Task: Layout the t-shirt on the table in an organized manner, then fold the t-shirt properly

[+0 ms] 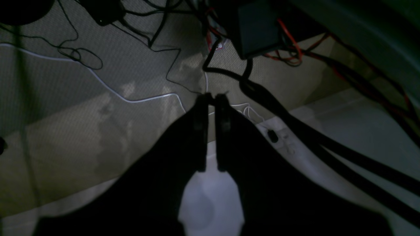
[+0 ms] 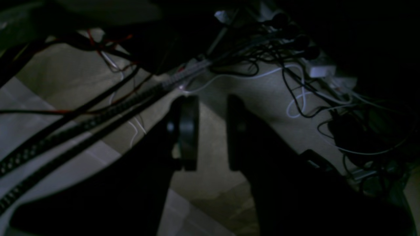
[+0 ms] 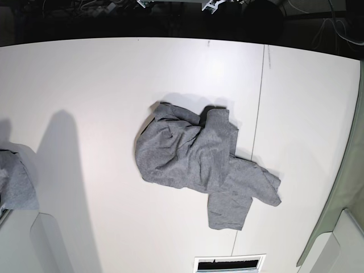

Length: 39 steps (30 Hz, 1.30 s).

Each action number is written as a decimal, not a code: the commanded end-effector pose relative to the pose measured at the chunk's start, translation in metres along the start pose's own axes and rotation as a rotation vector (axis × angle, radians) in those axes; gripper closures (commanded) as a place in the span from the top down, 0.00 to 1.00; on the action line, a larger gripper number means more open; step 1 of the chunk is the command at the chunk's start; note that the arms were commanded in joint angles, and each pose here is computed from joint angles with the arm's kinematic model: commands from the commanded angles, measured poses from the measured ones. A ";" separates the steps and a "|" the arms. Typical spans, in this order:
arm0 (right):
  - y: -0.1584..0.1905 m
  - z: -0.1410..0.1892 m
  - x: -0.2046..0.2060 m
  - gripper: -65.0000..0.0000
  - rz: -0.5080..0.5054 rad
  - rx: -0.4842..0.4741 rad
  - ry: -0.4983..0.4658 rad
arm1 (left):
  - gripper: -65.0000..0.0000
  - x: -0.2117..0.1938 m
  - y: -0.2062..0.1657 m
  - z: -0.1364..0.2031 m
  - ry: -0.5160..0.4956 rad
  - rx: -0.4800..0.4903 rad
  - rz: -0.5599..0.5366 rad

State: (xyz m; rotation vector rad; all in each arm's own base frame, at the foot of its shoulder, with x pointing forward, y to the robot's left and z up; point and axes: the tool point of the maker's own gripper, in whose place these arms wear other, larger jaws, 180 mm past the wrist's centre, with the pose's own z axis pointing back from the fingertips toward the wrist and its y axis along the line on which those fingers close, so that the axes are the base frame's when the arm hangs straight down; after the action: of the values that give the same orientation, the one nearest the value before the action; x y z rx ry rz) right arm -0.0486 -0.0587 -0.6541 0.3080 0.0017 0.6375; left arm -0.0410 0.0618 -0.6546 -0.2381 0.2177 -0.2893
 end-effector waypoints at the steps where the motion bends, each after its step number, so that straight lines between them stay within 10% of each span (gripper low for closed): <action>1: 0.004 0.000 -0.003 0.23 -0.006 0.013 0.001 | 0.07 0.001 -0.007 -0.001 -0.005 -0.019 -0.002; 39: 0.012 0.004 -0.005 0.23 0.003 0.011 -0.041 | 0.07 -0.015 -0.007 0.004 -0.109 -0.007 -0.014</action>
State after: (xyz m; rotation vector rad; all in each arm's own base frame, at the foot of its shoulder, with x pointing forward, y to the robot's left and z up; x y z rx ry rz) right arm -0.0553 -0.0541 -0.6485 0.3202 -0.0365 0.6406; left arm -0.0473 0.0604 -0.6474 -0.2563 0.0916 -0.2878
